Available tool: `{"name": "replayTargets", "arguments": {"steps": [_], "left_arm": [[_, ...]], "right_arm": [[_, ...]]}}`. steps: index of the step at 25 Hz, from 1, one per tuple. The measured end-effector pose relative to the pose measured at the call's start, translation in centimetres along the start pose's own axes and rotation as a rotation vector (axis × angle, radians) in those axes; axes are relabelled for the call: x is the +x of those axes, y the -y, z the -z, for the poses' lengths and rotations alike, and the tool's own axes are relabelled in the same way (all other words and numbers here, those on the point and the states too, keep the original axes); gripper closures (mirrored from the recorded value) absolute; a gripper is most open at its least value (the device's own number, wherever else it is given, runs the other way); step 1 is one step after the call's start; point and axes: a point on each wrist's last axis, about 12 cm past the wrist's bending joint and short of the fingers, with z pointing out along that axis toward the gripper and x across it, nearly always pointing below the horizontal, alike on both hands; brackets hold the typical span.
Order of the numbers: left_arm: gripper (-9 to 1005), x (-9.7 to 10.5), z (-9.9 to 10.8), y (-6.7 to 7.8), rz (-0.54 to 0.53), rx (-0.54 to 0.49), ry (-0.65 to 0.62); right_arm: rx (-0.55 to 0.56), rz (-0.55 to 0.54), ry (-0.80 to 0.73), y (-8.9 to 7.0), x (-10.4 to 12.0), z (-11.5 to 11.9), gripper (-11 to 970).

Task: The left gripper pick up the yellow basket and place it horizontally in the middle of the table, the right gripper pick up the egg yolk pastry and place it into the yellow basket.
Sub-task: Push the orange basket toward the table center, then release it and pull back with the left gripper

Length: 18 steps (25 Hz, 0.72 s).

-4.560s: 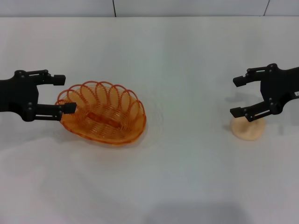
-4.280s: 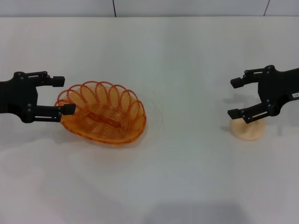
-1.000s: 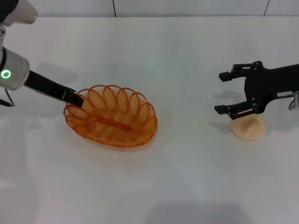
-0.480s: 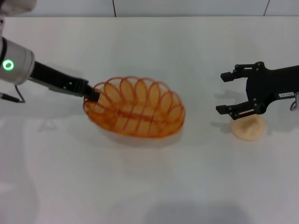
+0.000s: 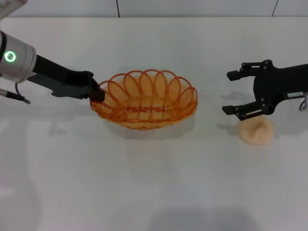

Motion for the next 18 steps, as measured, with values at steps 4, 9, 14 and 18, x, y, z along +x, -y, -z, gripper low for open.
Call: {"name": "replayTargets", "arguments": {"steps": [4, 9, 14, 18], "left_arm": [[923, -0.4, -0.8, 0.7, 0.021, -0.037, -0.018], [924, -0.6, -2.5, 1.5, 0.03, -0.063, -0.013], [924, -0.8, -4.4, 2.6, 0.035, -0.064, -0.004], [925, -0.7, -5.5, 3.1, 0.04, -0.091, -0.023]], "right_arm": [[0.008, 0.006, -0.001, 0.1, 0.1, 0.1, 91], [0.009, 0.015, 0.0, 0.1, 0.1, 0.1, 91], [0.01, 0.013, -0.001, 0.0, 0.2, 0.3, 90], [0.013, 0.008, 0.002, 0.0, 0.4, 0.4, 90]]}}
